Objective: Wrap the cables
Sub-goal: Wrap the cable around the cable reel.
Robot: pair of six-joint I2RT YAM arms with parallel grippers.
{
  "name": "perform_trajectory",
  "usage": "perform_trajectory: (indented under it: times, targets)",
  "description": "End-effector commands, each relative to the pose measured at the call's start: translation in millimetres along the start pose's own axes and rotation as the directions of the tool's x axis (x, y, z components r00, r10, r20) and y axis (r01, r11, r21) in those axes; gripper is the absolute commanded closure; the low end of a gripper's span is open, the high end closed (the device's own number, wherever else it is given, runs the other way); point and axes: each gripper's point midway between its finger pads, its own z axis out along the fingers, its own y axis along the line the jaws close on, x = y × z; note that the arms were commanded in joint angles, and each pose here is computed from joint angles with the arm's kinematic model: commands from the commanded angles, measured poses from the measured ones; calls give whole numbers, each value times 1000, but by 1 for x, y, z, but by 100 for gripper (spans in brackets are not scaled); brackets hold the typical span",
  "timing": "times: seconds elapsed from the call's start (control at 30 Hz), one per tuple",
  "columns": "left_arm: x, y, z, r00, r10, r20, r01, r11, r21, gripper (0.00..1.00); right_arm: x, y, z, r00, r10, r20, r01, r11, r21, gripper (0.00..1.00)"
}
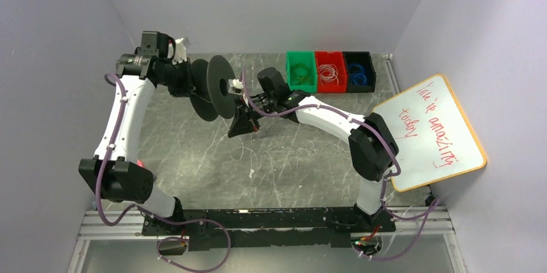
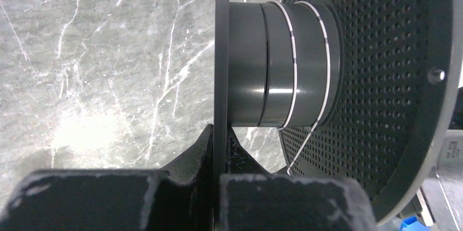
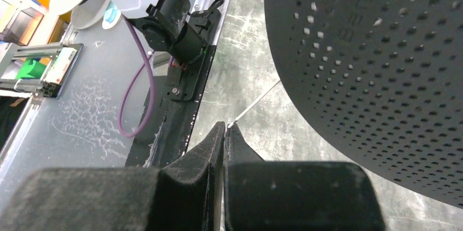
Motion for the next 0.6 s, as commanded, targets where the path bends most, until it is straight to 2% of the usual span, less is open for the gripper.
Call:
perform_trajectory:
  times: [0.0,0.37,0.57]
  targets:
    - [-112,-5,-78,872,5,489,-31,999,44,98,38,65,6,973,191,-127,-218,944,-248,97]
    - [-118,-5,-109,853,-72,517,-26,983,179,98,47,63,8,968,205,-143,-237,936,-262,97]
    - [-109,-23,-123,857,-16,515,-132,959,249,98,48,60,3,963,233,-132,-262,920,-292,97]
